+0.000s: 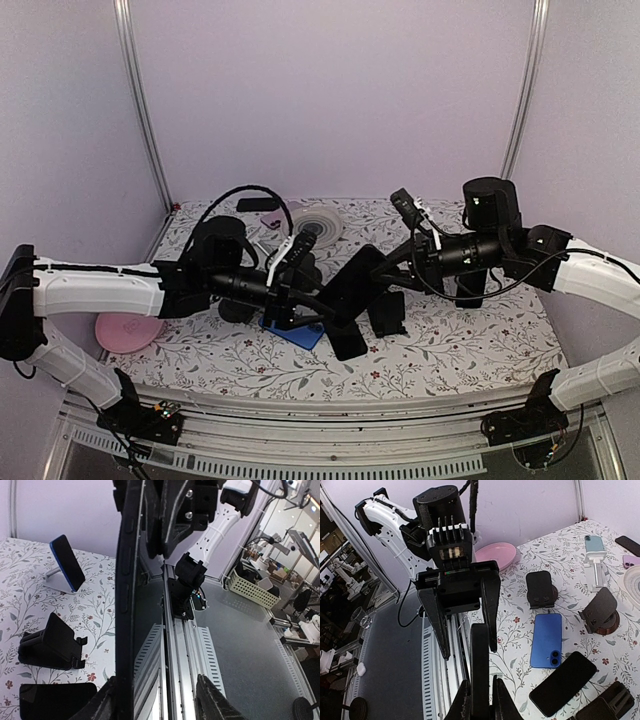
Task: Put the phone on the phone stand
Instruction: Pass from the right arm to the left
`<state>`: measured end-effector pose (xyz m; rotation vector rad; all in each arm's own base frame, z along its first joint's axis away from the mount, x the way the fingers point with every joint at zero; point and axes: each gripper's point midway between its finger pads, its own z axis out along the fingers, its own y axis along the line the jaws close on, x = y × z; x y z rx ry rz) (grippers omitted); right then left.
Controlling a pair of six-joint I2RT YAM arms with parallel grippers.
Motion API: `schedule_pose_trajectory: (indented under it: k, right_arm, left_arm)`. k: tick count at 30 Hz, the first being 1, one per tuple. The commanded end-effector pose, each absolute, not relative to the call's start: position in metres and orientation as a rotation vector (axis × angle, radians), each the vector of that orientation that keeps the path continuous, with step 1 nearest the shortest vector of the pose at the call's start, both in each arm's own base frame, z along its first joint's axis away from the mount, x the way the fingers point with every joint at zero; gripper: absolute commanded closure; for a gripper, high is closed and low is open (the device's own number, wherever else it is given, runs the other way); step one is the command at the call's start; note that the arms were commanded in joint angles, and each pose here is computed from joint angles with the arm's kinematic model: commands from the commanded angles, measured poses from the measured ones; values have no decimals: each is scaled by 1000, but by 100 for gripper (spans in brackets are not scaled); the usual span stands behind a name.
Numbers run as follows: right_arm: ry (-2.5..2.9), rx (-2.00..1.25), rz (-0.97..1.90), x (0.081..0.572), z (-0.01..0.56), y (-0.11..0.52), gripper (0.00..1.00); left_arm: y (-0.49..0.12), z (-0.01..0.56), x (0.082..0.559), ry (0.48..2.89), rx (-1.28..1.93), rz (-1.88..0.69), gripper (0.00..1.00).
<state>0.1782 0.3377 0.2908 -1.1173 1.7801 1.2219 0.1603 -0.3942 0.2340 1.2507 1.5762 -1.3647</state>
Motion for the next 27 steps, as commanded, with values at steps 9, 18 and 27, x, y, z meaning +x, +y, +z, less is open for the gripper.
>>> schedule_pose_trajectory:
  k: [9, 18, 27]
  right_arm:
    - [1577, -1267, 1318, 142, 319, 339, 98]
    - [1595, -1267, 1295, 145, 314, 339, 98]
    - [1615, -1224, 1263, 153, 313, 340, 74]
  left_arm:
    - [-413, 237, 125, 1513, 1419, -1463, 75]
    - [-419, 233, 124, 1526, 1422, -1454, 100]
    - [-418, 240, 133, 1522, 1349, -1405, 100]
